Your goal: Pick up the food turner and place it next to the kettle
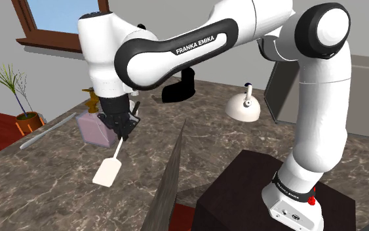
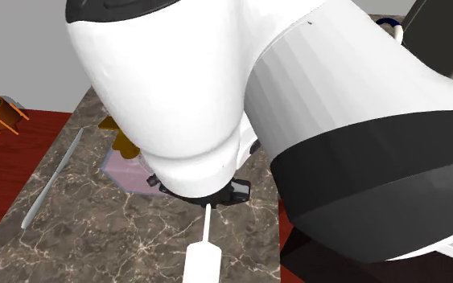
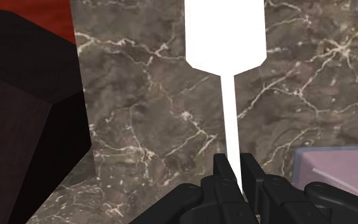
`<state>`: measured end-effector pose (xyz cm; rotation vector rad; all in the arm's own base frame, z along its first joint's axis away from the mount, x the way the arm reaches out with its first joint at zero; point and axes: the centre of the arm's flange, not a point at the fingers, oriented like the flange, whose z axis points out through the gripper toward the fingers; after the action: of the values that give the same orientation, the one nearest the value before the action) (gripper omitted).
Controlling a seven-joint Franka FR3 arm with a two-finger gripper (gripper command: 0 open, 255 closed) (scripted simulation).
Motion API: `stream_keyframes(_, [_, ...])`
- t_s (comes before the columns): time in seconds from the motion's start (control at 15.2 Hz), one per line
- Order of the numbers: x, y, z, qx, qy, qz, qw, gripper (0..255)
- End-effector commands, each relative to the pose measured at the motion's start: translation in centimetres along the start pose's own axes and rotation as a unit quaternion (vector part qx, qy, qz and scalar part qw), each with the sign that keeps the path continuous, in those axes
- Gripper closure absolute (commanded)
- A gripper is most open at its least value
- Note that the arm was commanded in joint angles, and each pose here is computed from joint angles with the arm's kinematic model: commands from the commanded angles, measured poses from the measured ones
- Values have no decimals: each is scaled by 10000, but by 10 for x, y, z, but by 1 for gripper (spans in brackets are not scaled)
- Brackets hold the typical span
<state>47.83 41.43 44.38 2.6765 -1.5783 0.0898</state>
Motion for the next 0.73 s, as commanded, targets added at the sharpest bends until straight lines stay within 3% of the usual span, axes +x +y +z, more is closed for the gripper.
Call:
stream_keyframes(0.0, [1,-1,-11,-2,-1,-1,10000,255])
stream_keyframes(0.66, [4,-1,-63,-2,-1,-1,10000,255])
